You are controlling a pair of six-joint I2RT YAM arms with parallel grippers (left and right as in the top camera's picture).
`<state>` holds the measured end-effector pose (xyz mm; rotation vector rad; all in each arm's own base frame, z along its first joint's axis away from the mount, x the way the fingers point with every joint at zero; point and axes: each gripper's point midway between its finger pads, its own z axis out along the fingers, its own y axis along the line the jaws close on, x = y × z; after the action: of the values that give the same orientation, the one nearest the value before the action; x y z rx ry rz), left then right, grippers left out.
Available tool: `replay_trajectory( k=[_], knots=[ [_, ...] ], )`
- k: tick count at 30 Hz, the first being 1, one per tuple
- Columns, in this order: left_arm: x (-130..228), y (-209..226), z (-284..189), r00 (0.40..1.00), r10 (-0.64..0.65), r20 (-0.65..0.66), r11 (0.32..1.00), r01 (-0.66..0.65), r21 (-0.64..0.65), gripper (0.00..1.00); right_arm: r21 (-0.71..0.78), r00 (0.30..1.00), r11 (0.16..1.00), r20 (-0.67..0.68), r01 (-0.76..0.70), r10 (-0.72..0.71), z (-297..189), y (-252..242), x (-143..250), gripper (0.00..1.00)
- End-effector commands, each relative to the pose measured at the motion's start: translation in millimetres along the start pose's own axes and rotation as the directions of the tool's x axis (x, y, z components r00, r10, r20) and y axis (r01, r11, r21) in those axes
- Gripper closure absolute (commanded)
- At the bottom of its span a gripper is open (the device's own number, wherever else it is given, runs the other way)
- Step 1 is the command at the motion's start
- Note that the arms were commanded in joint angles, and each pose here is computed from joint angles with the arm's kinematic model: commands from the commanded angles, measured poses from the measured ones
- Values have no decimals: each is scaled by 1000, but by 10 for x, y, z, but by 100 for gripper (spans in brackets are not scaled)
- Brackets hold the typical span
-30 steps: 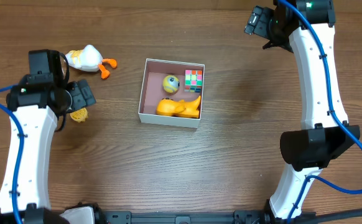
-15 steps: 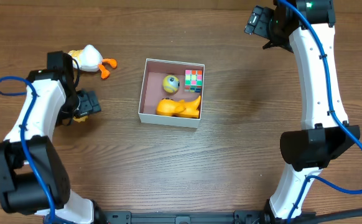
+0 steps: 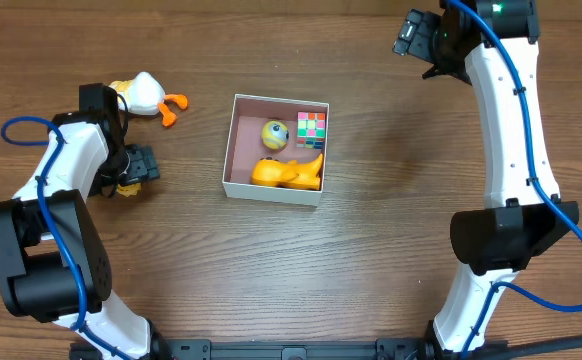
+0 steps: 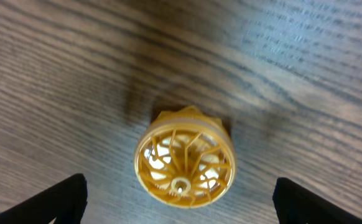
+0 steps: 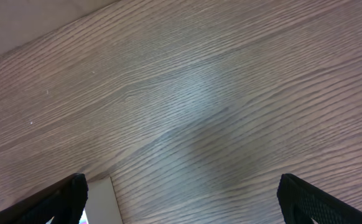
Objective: Pack container
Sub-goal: 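Lower the left gripper onto the yellow lattice ball and close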
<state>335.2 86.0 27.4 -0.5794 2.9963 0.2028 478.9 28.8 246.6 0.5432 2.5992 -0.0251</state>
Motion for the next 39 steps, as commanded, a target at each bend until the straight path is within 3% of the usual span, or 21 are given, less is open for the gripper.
replay_trajectory(
  k=[1, 13, 23, 39],
  knots=[
    [-130, 6, 1, 999, 34, 36, 999, -34, -3, 9, -8, 1000, 1000, 24, -11, 11, -73, 14, -45, 0],
    [-219, -16, -2, 996, 49, 72, 999, -49, 5, 21, -8, 1000, 1000, 25, -11, 11, -73, 14, -46, 0],
    [-189, -37, 97, 998, 41, 47, 999, -42, 10, 15, -8, 1000, 1000, 25, -11, 11, -73, 14, -46, 0],
    [-187, -93, 104, 998, 33, 46, 999, -35, 42, 17, -8, 1000, 1000, 24, -11, 11, -73, 14, -45, 0]
  ],
)
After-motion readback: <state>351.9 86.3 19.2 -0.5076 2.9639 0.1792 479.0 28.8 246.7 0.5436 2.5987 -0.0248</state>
